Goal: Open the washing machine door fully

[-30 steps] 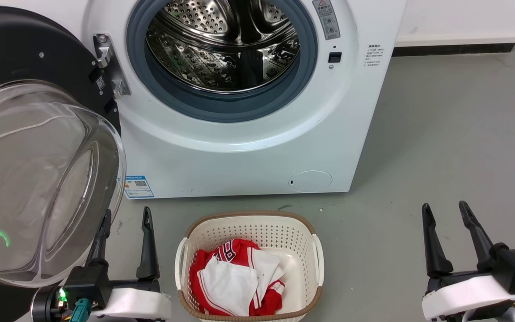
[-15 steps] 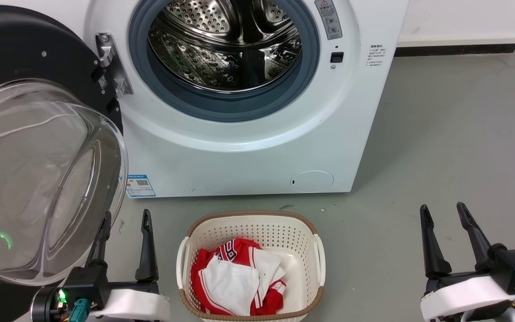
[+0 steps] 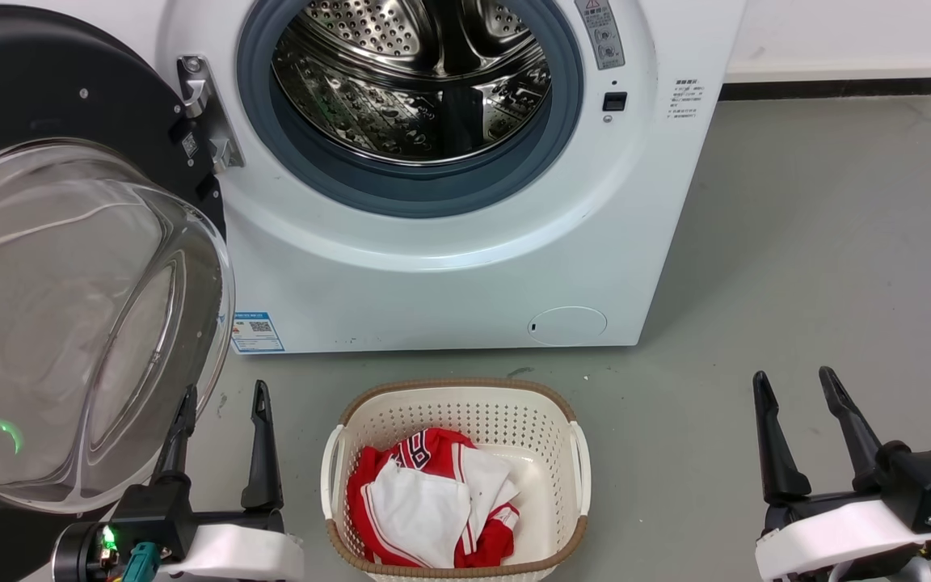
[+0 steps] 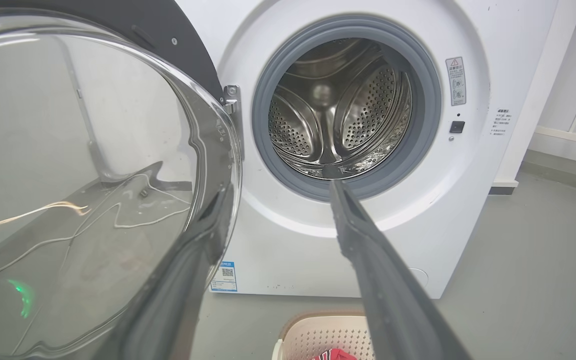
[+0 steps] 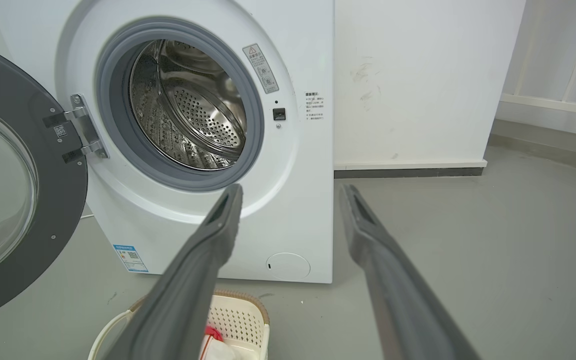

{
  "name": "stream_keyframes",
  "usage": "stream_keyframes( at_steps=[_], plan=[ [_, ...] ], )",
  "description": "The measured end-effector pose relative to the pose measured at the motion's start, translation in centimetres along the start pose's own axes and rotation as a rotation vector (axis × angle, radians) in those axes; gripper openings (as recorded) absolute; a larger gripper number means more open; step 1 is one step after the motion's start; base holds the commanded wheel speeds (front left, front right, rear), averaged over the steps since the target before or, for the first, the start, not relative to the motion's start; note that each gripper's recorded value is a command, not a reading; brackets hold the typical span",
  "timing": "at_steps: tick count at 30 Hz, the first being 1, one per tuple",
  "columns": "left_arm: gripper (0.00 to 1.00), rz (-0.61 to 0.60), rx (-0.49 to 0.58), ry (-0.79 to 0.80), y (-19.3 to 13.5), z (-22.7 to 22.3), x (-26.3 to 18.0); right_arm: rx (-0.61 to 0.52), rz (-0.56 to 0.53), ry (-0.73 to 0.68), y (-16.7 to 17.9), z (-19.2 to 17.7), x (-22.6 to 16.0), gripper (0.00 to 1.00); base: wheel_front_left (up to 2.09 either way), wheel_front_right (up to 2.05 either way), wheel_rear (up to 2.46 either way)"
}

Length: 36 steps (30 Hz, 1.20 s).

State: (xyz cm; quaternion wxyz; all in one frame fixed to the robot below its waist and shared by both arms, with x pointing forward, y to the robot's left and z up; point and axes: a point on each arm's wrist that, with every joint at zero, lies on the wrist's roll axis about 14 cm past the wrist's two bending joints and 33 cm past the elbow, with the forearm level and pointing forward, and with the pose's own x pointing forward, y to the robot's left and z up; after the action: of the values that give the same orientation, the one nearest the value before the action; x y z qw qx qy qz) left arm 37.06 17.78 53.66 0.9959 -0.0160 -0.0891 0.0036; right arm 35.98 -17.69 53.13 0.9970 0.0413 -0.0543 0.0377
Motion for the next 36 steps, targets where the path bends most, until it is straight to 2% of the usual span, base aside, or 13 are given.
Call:
stream_keyframes(
  at_steps=[4, 5, 9, 36],
  plan=[
    [1.0, -0.004, 0.003, -0.001, -0.1, 0.0, 0.1, 0.001, -0.003, 0.004, -0.1, -0.1, 0.0, 1.0, 0.0, 0.0, 0.0],
    [0.0, -0.005, 0.002, 0.005, -0.2, -0.2, 0.1, 0.002, -0.004, 0.011, -0.1, -0.3, -0.1, 0.0, 0.0, 0.0, 0.0],
    [0.0, 0.0, -0.014, 0.068, -0.1, -1.9, -0.6, 0.023, -0.013, 0.058, -0.2, -1.8, -0.7, 0.0, 0.0, 0.0, 0.0],
    [0.0, 0.114, -0.523, 0.189, 1.5, -4.2, -0.5, 0.524, -0.097, 0.08, -1.5, -2.9, -0.2, 0.0, 0.0, 0.0, 0.0]
  ],
)
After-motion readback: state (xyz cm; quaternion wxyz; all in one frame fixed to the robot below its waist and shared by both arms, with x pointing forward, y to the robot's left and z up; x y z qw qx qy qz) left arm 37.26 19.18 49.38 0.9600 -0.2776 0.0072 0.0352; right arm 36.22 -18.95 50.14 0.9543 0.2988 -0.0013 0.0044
